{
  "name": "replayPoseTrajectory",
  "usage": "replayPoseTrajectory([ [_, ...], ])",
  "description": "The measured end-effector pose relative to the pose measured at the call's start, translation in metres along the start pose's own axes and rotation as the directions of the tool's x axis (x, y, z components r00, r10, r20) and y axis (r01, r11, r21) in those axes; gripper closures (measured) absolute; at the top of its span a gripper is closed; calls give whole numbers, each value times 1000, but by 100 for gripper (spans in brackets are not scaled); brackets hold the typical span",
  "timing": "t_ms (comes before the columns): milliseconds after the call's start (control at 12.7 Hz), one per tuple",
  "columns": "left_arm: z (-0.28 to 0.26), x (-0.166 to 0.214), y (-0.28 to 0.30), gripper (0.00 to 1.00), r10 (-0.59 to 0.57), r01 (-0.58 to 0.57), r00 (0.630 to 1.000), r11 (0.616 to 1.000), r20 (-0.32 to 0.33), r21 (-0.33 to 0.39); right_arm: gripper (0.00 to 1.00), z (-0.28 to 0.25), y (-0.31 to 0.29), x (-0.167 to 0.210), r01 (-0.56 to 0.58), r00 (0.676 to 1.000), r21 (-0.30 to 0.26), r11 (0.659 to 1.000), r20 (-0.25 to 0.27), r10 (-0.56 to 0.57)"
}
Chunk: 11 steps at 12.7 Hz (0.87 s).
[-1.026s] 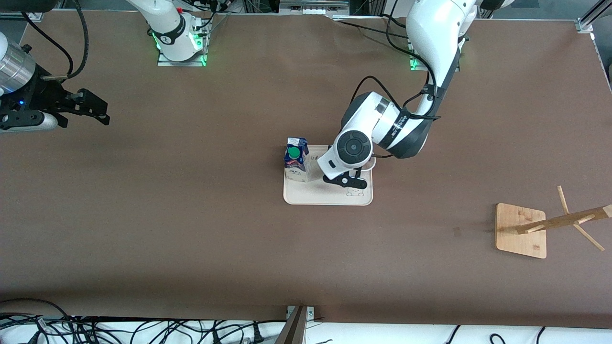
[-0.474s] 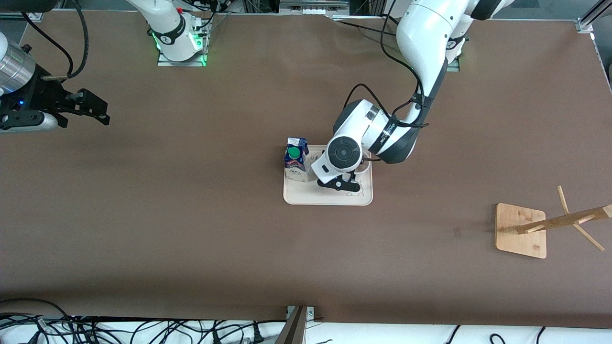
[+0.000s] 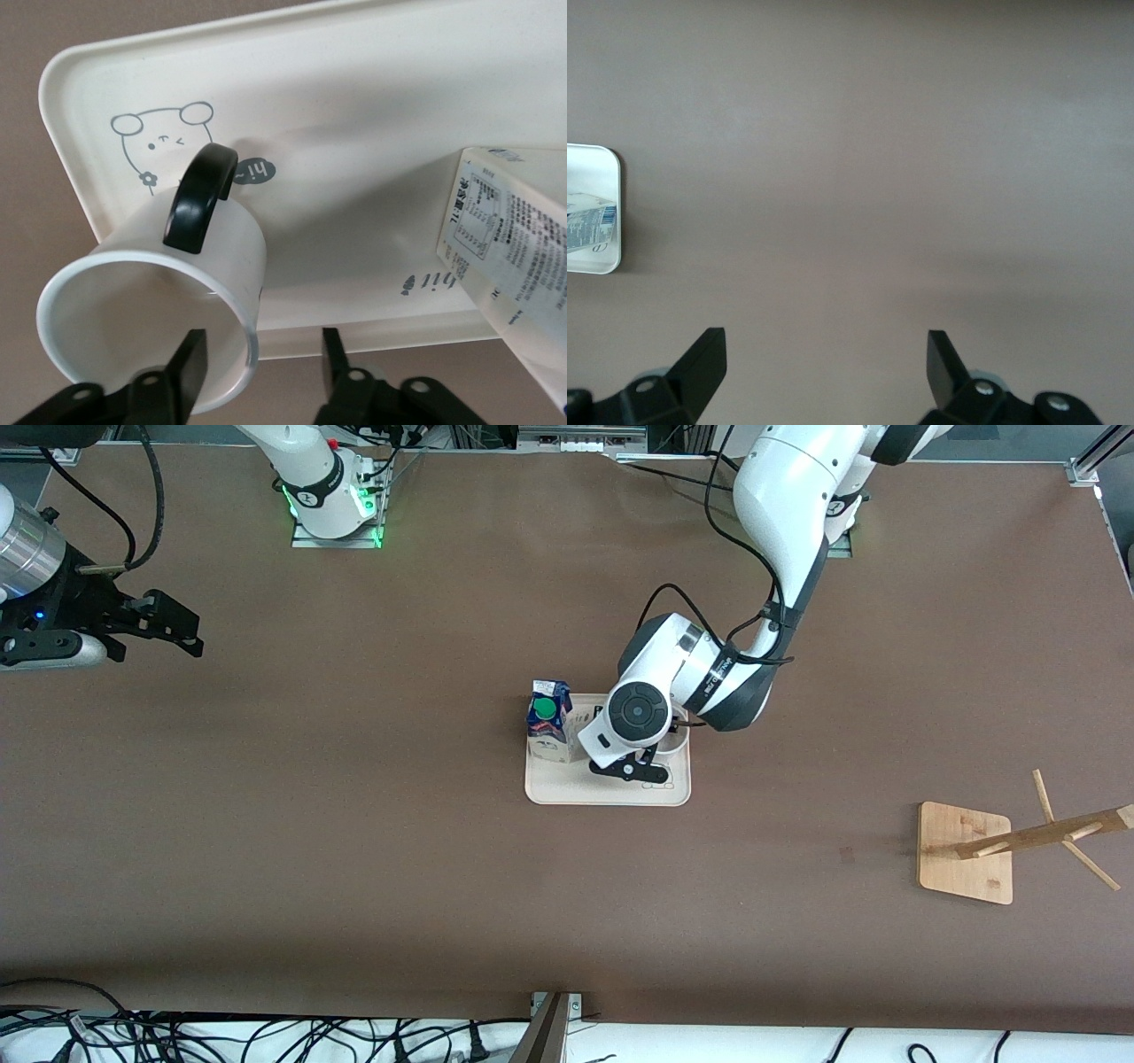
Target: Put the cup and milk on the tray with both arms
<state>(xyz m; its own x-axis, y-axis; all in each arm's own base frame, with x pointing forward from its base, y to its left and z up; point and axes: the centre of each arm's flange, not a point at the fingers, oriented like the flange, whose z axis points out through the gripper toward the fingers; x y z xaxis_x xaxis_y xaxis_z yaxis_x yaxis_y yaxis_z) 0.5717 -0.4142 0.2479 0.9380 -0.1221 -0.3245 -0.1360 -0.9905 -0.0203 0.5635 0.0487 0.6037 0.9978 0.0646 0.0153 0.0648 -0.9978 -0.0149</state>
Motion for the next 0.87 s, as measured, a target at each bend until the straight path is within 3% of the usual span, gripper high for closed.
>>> replayPoseTrajectory([
  [237, -54, 0, -9, 3, -12, 9, 997, 999, -79, -36, 0, 0, 0, 0, 0, 1000, 0, 1000, 0, 0],
  [474, -160, -24, -64, 0, -72, 57, 985, 994, -158, -96, 0, 0, 0, 0, 0, 1000, 0, 1000, 0, 0],
  [868, -296, -94, -242, 0, -176, 148, 968, 977, -181, -155, 0, 0, 1, 1, -1, 1000, 0, 1000, -1, 1],
])
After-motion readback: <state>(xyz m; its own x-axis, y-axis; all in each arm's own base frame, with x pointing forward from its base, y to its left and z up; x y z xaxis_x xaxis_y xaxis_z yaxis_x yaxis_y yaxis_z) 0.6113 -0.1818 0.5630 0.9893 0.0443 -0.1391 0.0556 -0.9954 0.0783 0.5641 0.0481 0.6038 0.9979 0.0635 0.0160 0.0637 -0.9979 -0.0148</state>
